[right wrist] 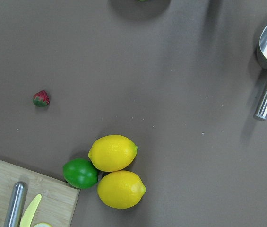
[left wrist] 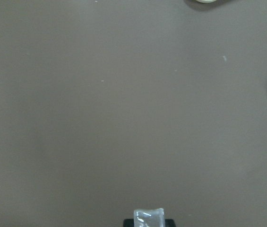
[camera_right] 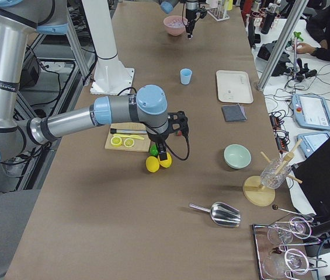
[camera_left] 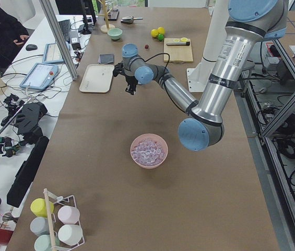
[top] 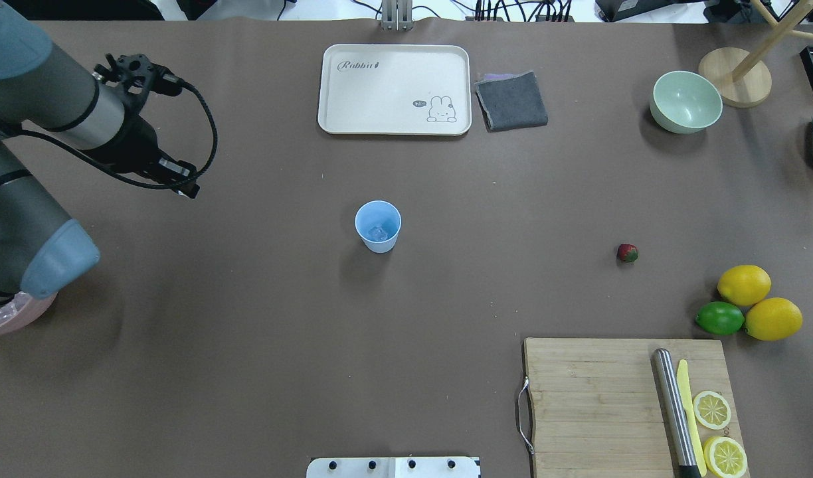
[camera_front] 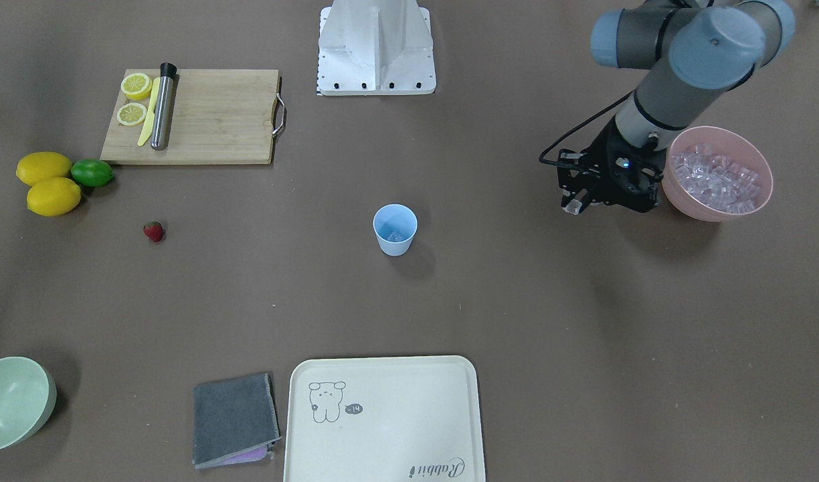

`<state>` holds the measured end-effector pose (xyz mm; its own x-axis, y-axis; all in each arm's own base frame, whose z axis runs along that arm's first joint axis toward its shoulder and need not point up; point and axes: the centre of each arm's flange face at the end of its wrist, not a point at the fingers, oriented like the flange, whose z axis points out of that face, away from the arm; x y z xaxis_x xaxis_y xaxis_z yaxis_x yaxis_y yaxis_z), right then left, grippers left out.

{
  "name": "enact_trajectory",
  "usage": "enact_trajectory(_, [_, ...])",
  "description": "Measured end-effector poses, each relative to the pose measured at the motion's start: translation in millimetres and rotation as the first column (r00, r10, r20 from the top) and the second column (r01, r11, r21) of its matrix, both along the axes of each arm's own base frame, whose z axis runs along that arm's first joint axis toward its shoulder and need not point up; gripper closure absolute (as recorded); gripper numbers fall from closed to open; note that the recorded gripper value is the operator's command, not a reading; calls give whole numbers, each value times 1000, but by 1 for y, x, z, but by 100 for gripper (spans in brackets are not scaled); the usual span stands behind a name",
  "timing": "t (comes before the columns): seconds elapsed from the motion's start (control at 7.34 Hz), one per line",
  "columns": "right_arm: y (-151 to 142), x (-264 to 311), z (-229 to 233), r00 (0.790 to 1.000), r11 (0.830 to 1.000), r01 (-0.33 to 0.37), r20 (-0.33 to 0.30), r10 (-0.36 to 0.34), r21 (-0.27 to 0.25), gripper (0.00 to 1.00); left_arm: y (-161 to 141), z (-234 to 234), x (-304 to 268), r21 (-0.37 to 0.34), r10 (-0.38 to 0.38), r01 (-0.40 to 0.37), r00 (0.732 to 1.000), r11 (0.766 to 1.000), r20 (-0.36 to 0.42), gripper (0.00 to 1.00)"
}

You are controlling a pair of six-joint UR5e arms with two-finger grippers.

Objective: Put ice and strawberries in cup
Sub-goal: 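Carry the ice cube with the left gripper over the cup and release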

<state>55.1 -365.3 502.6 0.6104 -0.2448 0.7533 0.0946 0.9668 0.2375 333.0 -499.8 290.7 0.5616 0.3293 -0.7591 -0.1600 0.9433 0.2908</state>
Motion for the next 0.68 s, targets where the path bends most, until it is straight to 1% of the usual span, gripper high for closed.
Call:
enact_trajectory(0.14, [-1,0,2,1000,1000,-2,-1,2,-9,0,11,-29,33,-50,-26,25,1000,998,-16,100])
enact_trajectory(0.27, [-2,-1,4,1000,1000,-3,-3,3,-16,0,24,-59,63,-82,-48,46,999,996,-19,100])
enact_trajectory(0.54, [-2,0,6,1000,1000,-3,-18,3,-15,0,43,-99,98,-122,-74,72,997,990,-13,100])
enact_trajectory(0.68, [-2,1,7,999,1000,-4,-32,4,-13,0,47,-105,106,-128,-80,78,997,989,-6,100])
